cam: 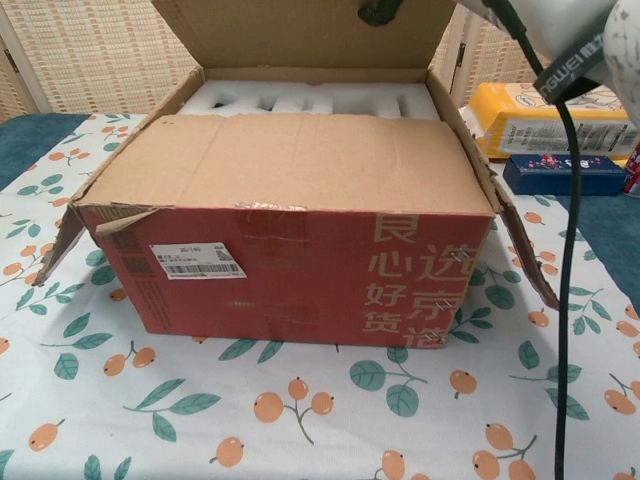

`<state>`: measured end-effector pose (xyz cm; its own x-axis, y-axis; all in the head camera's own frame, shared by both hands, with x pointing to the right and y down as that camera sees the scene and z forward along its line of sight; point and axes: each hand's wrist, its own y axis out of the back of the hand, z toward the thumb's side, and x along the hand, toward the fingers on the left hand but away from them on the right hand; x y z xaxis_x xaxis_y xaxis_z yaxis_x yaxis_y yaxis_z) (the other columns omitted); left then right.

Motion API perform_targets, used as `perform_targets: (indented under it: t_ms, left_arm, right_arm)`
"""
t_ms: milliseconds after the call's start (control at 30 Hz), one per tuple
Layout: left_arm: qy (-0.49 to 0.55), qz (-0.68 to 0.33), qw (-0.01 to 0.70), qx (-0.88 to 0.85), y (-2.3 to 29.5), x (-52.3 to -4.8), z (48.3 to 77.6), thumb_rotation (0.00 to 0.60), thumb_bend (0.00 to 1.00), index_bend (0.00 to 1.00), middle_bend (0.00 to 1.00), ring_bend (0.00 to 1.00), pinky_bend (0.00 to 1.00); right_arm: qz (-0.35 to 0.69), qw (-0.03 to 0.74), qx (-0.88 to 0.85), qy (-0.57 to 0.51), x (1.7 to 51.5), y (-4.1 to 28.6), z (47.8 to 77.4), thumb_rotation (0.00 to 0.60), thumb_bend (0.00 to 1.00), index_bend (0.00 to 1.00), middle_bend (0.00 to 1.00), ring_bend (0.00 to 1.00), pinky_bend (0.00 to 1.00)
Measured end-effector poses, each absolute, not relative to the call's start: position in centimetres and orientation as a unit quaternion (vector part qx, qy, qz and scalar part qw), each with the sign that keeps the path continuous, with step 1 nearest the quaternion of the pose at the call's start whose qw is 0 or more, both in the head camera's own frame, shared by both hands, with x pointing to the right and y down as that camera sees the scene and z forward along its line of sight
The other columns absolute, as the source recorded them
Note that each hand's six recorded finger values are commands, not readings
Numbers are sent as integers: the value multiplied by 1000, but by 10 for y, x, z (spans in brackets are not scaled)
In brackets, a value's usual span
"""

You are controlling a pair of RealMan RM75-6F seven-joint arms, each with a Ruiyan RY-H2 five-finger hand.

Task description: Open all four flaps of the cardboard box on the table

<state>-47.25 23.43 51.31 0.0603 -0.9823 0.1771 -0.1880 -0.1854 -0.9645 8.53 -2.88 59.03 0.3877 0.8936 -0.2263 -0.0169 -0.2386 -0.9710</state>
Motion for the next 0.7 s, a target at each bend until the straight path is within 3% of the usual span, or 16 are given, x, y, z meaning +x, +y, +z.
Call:
perform_targets:
  t_ms: [267,700]
  left_arm:
    - [515,-471,407,-589,230,-486,503,600,345,0,0,0,0]
    - [527,-488,391,-575,218,-503,512,600,346,0,0,0,0]
  right_arm:
    - [447,514,-640,-356,86,-53,588,600,444,0,0,0,0]
    - [482,492,-616,-383,96,-116,612,600,444,0,0,0,0]
